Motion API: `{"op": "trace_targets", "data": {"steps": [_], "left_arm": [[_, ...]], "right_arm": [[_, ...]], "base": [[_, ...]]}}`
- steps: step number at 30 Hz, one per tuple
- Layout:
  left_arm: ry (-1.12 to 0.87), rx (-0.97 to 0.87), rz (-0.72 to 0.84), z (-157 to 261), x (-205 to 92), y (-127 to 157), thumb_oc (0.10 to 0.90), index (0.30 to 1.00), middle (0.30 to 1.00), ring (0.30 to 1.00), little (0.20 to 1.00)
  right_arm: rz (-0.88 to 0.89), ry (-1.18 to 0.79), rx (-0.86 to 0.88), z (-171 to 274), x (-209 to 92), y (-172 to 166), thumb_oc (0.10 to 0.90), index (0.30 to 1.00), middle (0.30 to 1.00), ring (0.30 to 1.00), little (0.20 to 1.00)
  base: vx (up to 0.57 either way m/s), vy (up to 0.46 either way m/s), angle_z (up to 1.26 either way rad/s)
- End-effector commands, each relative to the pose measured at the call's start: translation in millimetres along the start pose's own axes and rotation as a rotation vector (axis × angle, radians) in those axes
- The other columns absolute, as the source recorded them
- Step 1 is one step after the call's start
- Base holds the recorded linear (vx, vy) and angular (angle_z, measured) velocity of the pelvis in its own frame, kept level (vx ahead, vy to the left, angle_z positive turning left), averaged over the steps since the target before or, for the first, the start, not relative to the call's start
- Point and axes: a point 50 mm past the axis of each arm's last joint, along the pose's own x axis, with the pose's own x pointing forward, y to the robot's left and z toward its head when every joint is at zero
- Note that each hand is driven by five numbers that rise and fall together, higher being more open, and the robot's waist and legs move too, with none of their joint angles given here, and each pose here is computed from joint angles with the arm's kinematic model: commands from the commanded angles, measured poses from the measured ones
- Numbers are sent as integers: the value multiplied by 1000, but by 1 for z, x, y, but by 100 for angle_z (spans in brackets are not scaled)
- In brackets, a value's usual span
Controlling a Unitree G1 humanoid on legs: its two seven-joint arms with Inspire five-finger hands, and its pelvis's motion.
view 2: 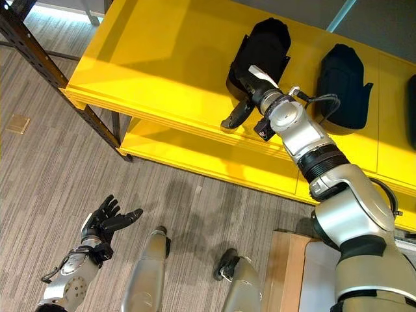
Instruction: Move parts from the plastic box to the shelf.
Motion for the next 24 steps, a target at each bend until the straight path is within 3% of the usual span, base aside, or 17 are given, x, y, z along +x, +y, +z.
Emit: {"op": "trace_targets", "data": {"steps": [1,24], "left_arm": [[-169,46,-20,37,1,4,900,1000,1000,1000,1000],[-168,62,-20,38,1,5,900,1000,1000,1000,1000]], "right_arm": [[-32,-85,-46,20,-4,-20,900,1000,1000,1000,1000],[33,-97,-139,22,-10,-18,900,1000,1000,1000,1000]], "base": [[0,0,0],[0,-1,0]]}}
